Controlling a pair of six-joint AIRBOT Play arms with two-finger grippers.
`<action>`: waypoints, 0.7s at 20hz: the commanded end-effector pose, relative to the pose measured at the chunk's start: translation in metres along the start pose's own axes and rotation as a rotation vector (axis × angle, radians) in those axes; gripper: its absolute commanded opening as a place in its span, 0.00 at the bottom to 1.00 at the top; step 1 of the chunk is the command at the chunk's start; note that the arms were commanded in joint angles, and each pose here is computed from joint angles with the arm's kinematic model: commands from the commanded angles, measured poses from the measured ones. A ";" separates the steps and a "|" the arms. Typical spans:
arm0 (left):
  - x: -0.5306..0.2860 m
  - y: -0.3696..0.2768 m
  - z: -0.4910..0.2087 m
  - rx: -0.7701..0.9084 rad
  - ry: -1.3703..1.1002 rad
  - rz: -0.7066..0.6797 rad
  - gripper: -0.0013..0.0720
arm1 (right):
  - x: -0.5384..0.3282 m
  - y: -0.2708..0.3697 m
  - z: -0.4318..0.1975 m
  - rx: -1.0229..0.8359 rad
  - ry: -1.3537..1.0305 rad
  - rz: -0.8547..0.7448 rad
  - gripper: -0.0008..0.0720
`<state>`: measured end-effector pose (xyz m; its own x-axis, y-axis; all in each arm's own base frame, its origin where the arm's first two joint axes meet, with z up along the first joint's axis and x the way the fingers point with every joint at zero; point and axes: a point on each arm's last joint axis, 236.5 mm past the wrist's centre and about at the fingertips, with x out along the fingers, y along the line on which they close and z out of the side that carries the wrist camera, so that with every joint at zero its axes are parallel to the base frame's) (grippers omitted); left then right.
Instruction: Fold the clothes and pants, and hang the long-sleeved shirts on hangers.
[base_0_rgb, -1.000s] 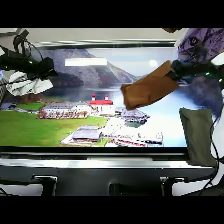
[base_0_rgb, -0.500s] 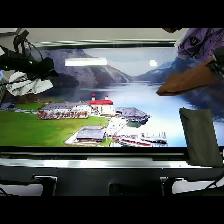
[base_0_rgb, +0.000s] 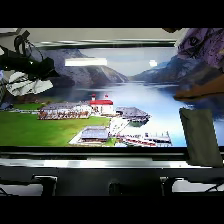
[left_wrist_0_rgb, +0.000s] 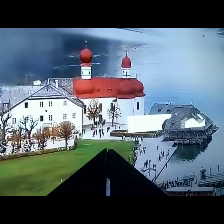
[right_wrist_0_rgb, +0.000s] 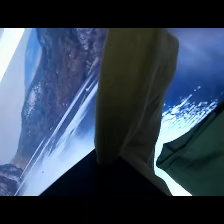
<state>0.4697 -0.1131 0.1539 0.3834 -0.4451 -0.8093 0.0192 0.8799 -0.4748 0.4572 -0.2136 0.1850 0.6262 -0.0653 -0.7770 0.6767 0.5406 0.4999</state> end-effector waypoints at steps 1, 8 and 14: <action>-0.001 -0.002 -0.002 -0.001 0.008 -0.008 0.04 | -0.016 -0.032 -0.006 0.057 0.010 -0.140 0.05; -0.001 -0.003 -0.002 -0.001 0.009 -0.014 0.04 | -0.039 -0.060 -0.030 0.076 0.082 -0.274 0.05; -0.001 -0.003 -0.002 0.000 0.009 -0.014 0.04 | -0.056 -0.106 -0.048 -0.002 0.146 -0.461 0.05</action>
<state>0.4672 -0.1165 0.1545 0.3728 -0.4592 -0.8063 0.0234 0.8733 -0.4865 0.3609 -0.2222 0.1665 0.3094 -0.1516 -0.9388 0.8540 0.4785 0.2042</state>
